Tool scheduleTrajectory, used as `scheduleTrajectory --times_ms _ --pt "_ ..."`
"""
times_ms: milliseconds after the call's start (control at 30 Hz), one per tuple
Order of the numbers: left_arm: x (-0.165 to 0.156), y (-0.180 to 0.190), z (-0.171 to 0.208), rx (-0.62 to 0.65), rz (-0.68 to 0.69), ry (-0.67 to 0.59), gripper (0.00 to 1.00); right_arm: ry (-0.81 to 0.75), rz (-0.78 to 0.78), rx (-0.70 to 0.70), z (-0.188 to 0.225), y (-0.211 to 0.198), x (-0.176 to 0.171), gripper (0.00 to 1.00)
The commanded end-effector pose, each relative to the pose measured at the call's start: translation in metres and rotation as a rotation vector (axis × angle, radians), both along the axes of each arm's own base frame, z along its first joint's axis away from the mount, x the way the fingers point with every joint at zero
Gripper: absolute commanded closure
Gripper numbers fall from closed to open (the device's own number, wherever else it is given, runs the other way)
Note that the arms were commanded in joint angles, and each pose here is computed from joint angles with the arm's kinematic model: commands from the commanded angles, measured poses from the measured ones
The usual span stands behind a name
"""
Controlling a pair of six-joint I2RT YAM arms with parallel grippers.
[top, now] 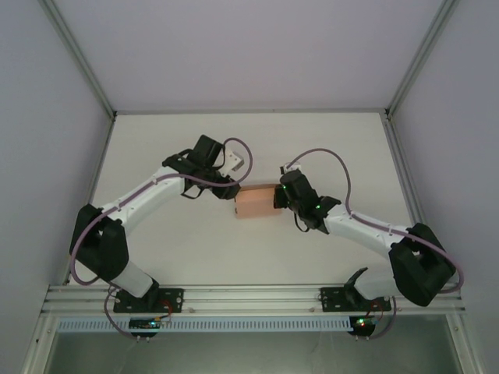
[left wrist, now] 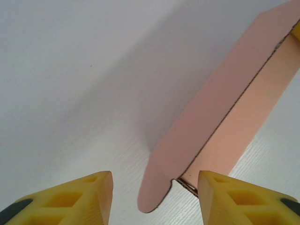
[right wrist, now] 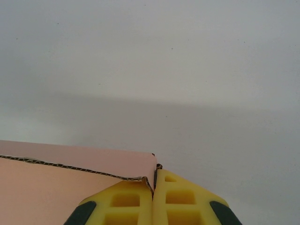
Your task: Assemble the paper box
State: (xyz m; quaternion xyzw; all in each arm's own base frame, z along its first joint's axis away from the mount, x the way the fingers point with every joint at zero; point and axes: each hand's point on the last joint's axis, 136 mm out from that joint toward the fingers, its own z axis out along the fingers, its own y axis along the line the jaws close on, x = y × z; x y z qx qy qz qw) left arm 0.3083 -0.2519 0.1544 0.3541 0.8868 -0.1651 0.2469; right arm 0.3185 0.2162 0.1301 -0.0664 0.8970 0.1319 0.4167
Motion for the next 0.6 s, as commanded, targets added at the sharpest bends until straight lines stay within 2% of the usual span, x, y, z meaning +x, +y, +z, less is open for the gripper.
scheduleTrajectory --times_ms 0,133,233,467,567 --pt "-0.006 -0.005 -0.003 -0.03 -0.013 0.028 0.48 0.13 0.009 -0.062 -0.029 -0.005 -0.018 1.0" --pt "-0.009 -0.003 -0.004 -0.023 -0.027 0.026 0.48 0.173 0.033 -0.064 -0.034 -0.002 -0.024 1.0" --pt "-0.009 -0.001 -0.009 -0.008 -0.02 0.043 0.53 0.169 0.037 -0.059 -0.031 -0.002 -0.025 1.0" --pt "-0.01 0.004 -0.021 0.021 0.023 0.099 0.81 0.176 0.044 -0.06 -0.032 -0.001 -0.026 1.0" --pt "-0.011 0.003 -0.018 0.003 0.043 0.097 0.82 0.153 0.025 -0.058 -0.029 -0.003 -0.022 1.0"
